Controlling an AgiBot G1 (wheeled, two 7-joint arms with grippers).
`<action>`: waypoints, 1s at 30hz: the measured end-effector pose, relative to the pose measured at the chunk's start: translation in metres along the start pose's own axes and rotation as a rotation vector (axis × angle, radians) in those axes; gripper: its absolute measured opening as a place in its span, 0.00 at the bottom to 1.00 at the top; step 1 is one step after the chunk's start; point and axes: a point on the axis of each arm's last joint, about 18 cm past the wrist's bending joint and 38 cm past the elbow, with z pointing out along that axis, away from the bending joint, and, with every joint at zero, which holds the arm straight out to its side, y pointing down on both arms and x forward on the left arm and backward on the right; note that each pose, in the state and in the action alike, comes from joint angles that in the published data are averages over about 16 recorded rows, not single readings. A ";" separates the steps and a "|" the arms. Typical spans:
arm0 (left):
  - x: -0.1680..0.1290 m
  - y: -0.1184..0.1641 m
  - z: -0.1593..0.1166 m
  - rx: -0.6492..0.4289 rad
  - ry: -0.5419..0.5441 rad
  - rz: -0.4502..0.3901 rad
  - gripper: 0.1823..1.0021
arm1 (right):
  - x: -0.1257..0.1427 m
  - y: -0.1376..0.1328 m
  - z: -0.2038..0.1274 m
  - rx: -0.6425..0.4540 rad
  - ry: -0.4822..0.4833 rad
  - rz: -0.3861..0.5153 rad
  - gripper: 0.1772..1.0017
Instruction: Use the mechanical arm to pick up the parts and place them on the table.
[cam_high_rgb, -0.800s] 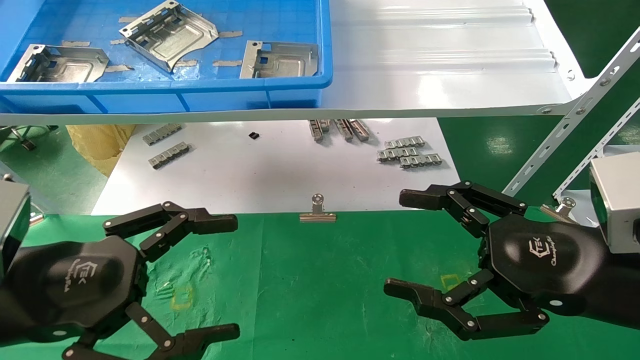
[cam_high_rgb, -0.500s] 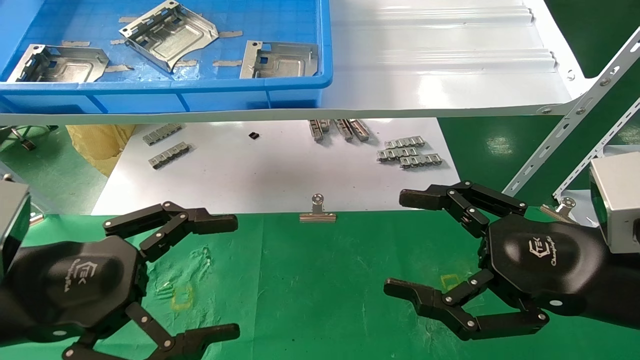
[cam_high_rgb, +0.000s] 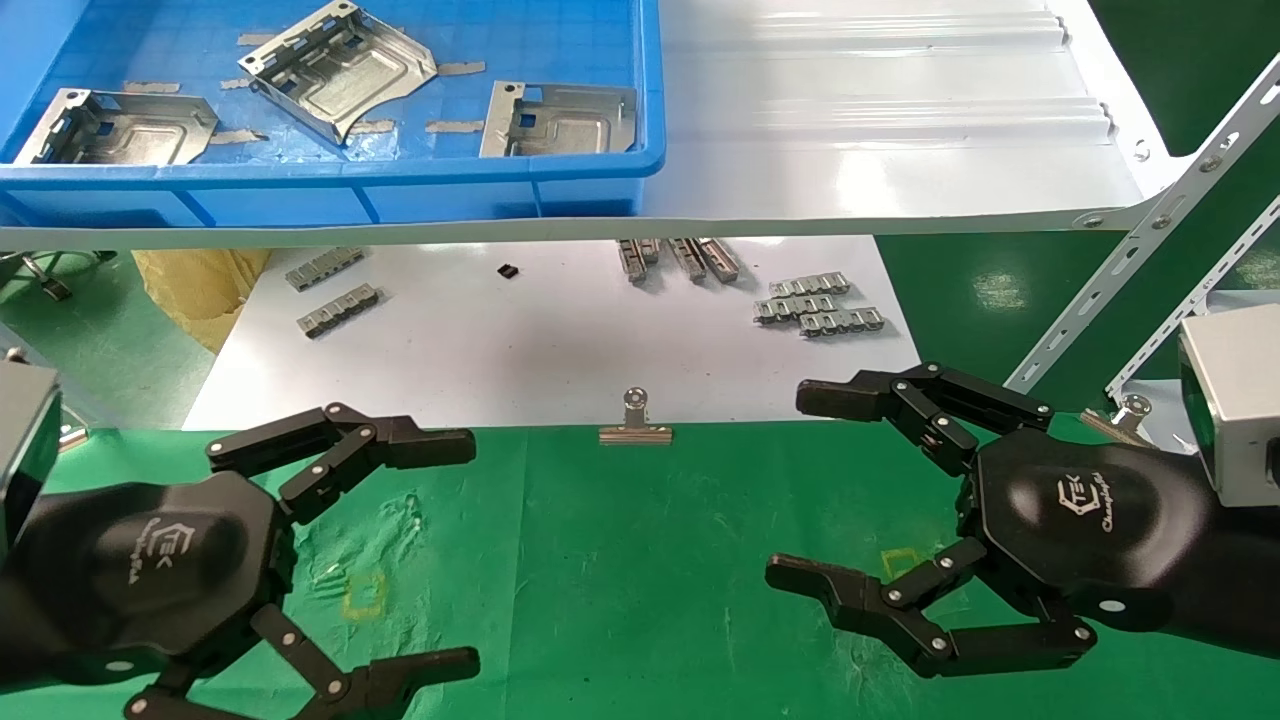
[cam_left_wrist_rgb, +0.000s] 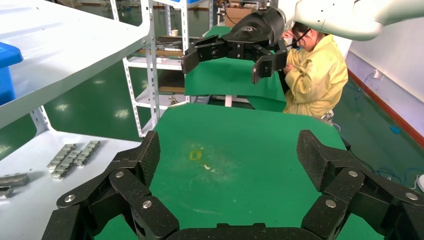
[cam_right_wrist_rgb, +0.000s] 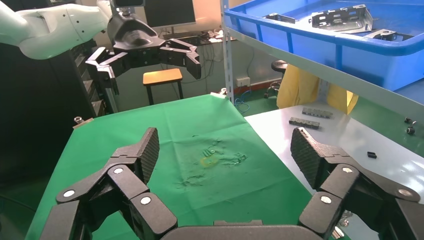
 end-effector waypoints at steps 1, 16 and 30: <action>0.000 0.000 0.000 0.000 0.000 0.000 1.00 | 0.000 0.000 0.000 0.000 0.000 0.000 0.97; 0.000 0.000 0.000 0.000 0.000 0.000 1.00 | 0.000 0.000 0.000 0.000 0.000 0.000 0.74; 0.000 0.000 0.000 0.000 0.000 0.000 1.00 | 0.000 0.000 0.000 0.000 0.000 0.000 0.34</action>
